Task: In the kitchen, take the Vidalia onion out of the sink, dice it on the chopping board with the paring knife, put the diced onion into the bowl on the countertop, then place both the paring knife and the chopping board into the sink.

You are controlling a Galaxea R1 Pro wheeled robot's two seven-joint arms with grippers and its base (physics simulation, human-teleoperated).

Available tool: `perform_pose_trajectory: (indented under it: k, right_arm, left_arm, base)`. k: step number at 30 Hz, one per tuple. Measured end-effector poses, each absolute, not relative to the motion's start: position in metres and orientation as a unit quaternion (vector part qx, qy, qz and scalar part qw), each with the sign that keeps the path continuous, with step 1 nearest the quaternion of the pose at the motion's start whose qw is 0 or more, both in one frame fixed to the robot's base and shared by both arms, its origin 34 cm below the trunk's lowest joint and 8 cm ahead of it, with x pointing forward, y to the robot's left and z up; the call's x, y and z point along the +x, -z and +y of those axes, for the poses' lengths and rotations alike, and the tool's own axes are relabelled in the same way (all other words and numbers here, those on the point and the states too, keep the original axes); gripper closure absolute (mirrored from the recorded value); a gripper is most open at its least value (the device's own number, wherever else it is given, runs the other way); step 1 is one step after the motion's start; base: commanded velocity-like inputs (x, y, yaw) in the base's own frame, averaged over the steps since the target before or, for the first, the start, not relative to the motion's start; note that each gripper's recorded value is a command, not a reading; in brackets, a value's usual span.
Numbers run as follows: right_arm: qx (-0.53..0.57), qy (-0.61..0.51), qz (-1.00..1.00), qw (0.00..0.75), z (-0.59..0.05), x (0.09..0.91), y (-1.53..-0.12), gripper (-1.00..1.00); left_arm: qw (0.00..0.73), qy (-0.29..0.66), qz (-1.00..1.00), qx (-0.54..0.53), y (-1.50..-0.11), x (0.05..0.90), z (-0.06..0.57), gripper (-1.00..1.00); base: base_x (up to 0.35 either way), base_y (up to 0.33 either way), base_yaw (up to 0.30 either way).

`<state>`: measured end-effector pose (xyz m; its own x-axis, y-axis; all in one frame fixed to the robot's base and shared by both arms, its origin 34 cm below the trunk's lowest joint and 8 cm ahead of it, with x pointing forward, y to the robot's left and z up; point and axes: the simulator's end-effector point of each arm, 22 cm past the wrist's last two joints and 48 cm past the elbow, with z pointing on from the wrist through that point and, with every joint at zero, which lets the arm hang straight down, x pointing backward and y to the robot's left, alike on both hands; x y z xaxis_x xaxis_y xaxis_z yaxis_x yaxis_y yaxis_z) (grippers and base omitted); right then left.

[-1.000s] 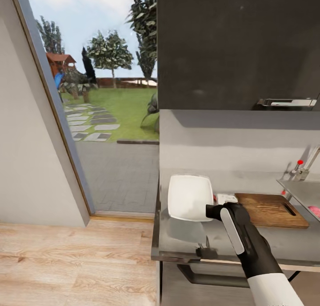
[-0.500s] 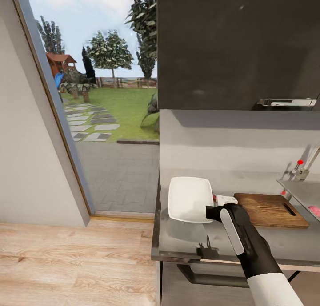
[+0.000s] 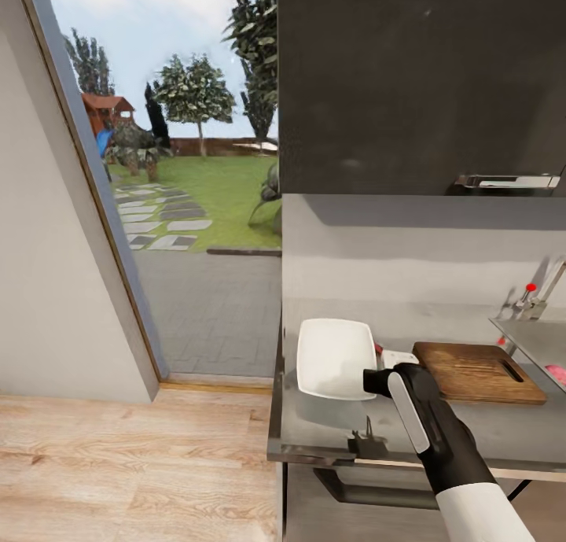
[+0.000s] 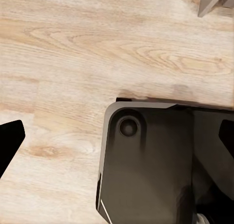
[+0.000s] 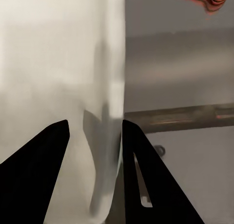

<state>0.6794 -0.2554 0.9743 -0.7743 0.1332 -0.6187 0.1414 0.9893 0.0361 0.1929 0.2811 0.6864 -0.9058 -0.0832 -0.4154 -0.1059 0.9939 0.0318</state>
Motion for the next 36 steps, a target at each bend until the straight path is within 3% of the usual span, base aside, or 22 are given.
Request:
perform_pose_trajectory:
  k: [34, 35, 36]
  right_arm:
    - [0.073, 0.006, 0.943, 0.324, -0.2552, 0.6782, -0.9713, 1.00]
    - [0.073, 0.006, 0.943, 0.324, -0.2552, 0.6782, -0.9713, -1.00]
    - [0.073, 0.006, 0.943, 0.324, -0.2552, 0.6783, -0.9715, -1.00]
  left_arm:
    - [0.211, -0.027, 0.976, -0.048, -0.6864, 0.1926, 0.2811, -1.00]
    - [0.211, -0.027, 0.976, -0.048, -0.6864, 0.1925, 0.2811, -1.00]
    - [0.211, -0.027, 0.976, -0.048, -0.6864, 0.1925, 0.2811, -1.00]
  base:
    - [0.000, 0.000, 0.000]
    - [0.000, 0.000, 0.000]
    - [0.000, 0.000, 0.000]
